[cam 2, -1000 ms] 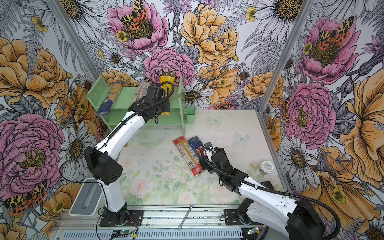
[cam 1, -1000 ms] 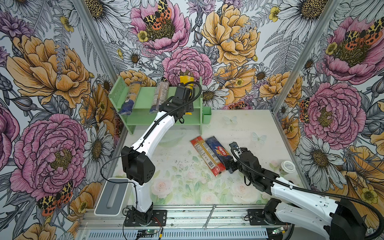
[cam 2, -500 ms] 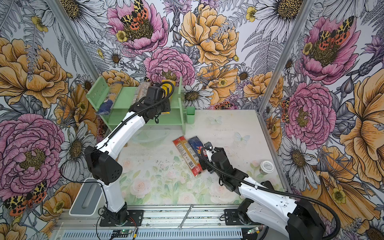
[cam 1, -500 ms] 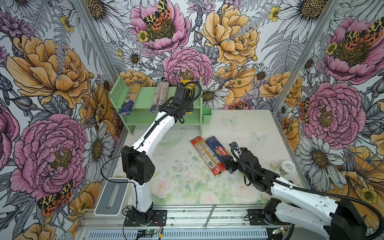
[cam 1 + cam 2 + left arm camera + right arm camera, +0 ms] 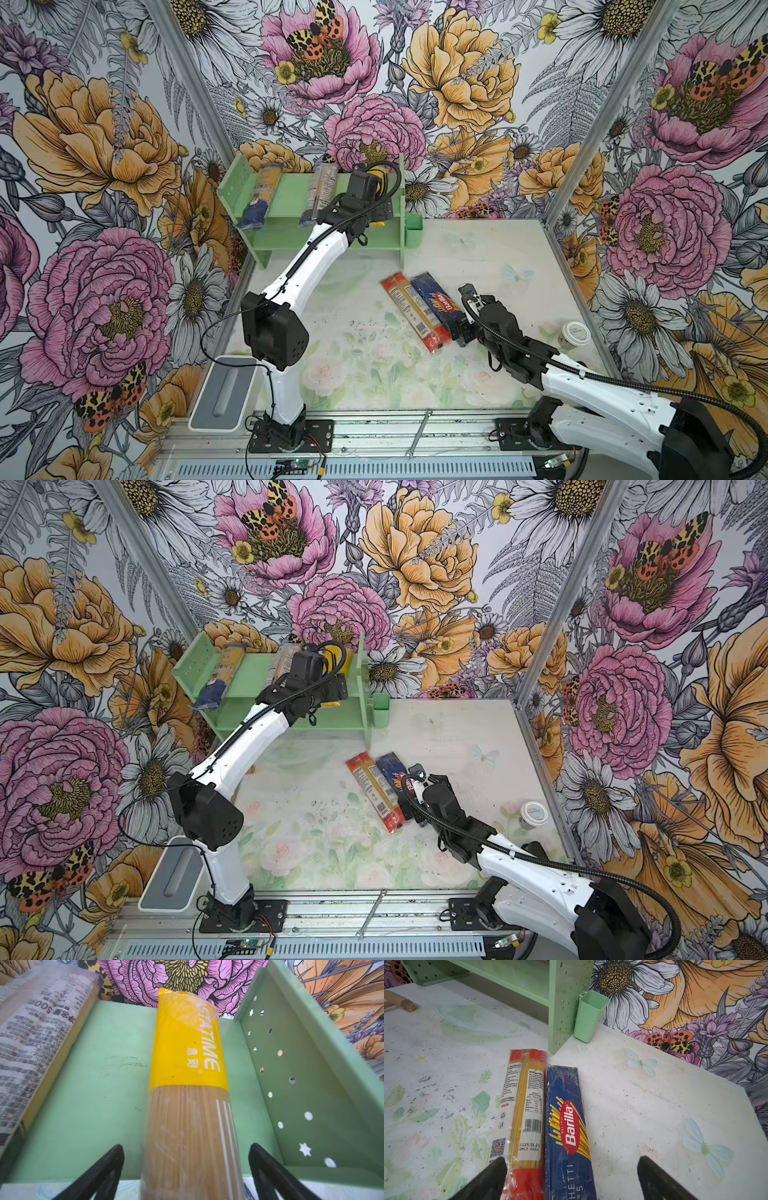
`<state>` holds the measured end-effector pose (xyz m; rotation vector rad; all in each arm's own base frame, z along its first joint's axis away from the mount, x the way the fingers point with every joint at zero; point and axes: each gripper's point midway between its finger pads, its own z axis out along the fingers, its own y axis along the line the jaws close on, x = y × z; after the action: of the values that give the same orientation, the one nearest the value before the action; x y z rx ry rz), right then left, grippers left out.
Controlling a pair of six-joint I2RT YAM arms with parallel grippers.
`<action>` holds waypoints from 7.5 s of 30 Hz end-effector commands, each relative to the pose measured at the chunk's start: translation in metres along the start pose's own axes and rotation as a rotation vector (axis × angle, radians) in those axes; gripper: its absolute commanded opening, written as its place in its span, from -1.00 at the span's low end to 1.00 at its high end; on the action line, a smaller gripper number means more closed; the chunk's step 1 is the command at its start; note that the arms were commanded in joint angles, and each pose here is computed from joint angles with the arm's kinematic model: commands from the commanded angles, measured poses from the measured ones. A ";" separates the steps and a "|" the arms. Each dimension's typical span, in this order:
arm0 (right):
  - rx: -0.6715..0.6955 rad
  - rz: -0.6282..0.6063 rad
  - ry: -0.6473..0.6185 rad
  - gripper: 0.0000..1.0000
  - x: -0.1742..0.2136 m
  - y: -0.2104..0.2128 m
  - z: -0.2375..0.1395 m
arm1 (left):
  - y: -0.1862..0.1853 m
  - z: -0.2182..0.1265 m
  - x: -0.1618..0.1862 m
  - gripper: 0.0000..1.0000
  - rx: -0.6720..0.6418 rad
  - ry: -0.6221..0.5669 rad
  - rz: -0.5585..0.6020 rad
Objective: Place and organize the pasta boxes and bags onto the shelf
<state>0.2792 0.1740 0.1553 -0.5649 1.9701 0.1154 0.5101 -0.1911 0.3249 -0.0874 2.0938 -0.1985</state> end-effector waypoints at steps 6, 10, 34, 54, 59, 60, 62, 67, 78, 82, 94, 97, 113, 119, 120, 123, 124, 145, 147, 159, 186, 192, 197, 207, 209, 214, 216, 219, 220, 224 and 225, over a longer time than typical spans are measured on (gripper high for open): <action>0.001 -0.011 -0.022 0.99 -0.011 -0.002 -0.002 | 0.004 -0.052 -0.043 0.97 0.028 -0.127 -0.021; 0.000 -0.012 -0.021 0.99 -0.012 -0.002 -0.002 | 0.005 -0.069 -0.049 0.98 0.034 -0.152 -0.010; 0.175 0.007 0.140 0.97 0.005 -0.009 0.042 | 0.010 -0.141 0.032 0.98 0.222 -0.199 -0.052; 0.328 -0.081 0.236 0.99 0.030 0.011 0.060 | 0.032 -0.137 0.116 0.98 0.232 -0.040 -0.116; 0.361 -0.078 0.263 0.99 0.039 0.006 0.059 | 0.037 -0.129 0.135 0.98 0.216 0.001 -0.128; 0.364 -0.082 0.272 0.99 0.042 0.006 0.059 | 0.038 -0.128 0.139 0.97 0.213 0.009 -0.131; 0.368 -0.094 0.291 0.99 0.047 0.007 0.061 | 0.039 -0.126 0.145 0.98 0.208 0.023 -0.132; 0.356 -0.129 0.325 0.99 0.056 0.021 0.071 | 0.043 -0.123 0.154 0.97 0.200 0.043 -0.148; 0.202 -0.099 0.311 0.99 0.041 0.094 0.103 | 0.057 -0.117 0.171 0.98 0.160 0.078 -0.170; 0.132 -0.082 0.308 0.99 0.037 0.116 0.109 | 0.062 -0.113 0.179 0.97 0.143 0.097 -0.155; 0.067 0.065 0.240 0.99 0.019 0.085 0.090 | 0.066 -0.104 0.215 0.97 0.164 0.112 -0.122; 0.104 0.082 0.254 0.99 0.028 0.067 0.087 | 0.067 -0.106 0.221 0.98 0.170 0.115 -0.107; 0.077 -0.029 0.317 0.97 0.047 0.103 0.106 | 0.073 -0.096 0.248 0.98 0.133 0.192 -0.099; 0.002 -0.012 0.294 0.97 0.032 0.127 0.113 | 0.072 -0.096 0.255 0.98 0.152 0.209 -0.088; -0.004 -0.010 0.289 0.97 0.030 0.128 0.113 | 0.070 -0.096 0.258 0.98 0.167 0.217 -0.080; -0.003 0.013 0.282 0.97 0.028 0.126 0.109 | 0.068 -0.094 0.264 0.98 0.183 0.240 -0.069; -0.005 0.017 0.277 0.97 0.027 0.125 0.106 | 0.068 -0.092 0.266 0.98 0.182 0.243 -0.068; 0.100 0.143 0.199 0.99 0.010 0.003 0.038 | 0.032 -0.093 0.286 0.98 0.308 0.279 0.055; 0.100 0.160 0.197 0.99 0.010 -0.002 0.037 | 0.029 -0.092 0.290 0.98 0.313 0.292 0.066; 0.097 0.227 0.233 0.99 0.016 -0.010 0.046 | 0.014 -0.084 0.319 0.98 0.301 0.348 0.162; 0.098 0.248 0.268 0.99 0.025 -0.013 0.055 | -0.001 -0.060 0.357 0.98 0.210 0.363 0.333; 0.100 0.248 0.269 0.99 0.025 -0.014 0.055 | 0.000 -0.055 0.364 0.98 0.187 0.378 0.356; 0.103 0.248 0.272 0.99 0.027 -0.014 0.055 | 0.001 -0.051 0.371 0.97 0.160 0.398 0.373; 0.104 0.247 0.278 0.99 0.029 -0.014 0.056 | 0.005 -0.049 0.377 0.78 0.126 0.425 0.390; 0.106 0.248 0.277 0.99 0.028 -0.014 0.056 | 0.005 -0.049 0.379 0.70 0.122 0.433 0.394; 0.109 0.246 0.275 0.99 0.028 -0.016 0.055 | 0.007 -0.048 0.383 0.58 0.115 0.447 0.397; 0.110 0.248 0.270 0.99 0.028 -0.016 0.054 | 0.008 -0.049 0.384 0.55 0.107 0.448 0.401; 0.111 0.249 0.268 0.99 0.028 -0.017 0.053 | 0.010 -0.050 0.386 0.46 0.099 0.450 0.406; 0.112 0.249 0.269 0.99 0.028 -0.017 0.053 | 0.011 -0.050 0.386 0.40 0.094 0.452 0.406; 0.113 0.251 0.270 0.99 0.029 -0.018 0.053 | 0.014 -0.049 0.389 0.15 0.075 0.461 0.411; 0.113 0.252 0.271 0.99 0.029 -0.018 0.053 | 0.014 -0.049 0.388 0.09 0.071 0.459 0.410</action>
<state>0.3158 0.1669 0.0994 -0.3010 2.3133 0.0705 0.2739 -0.2349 0.0255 0.4810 2.4705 -0.1098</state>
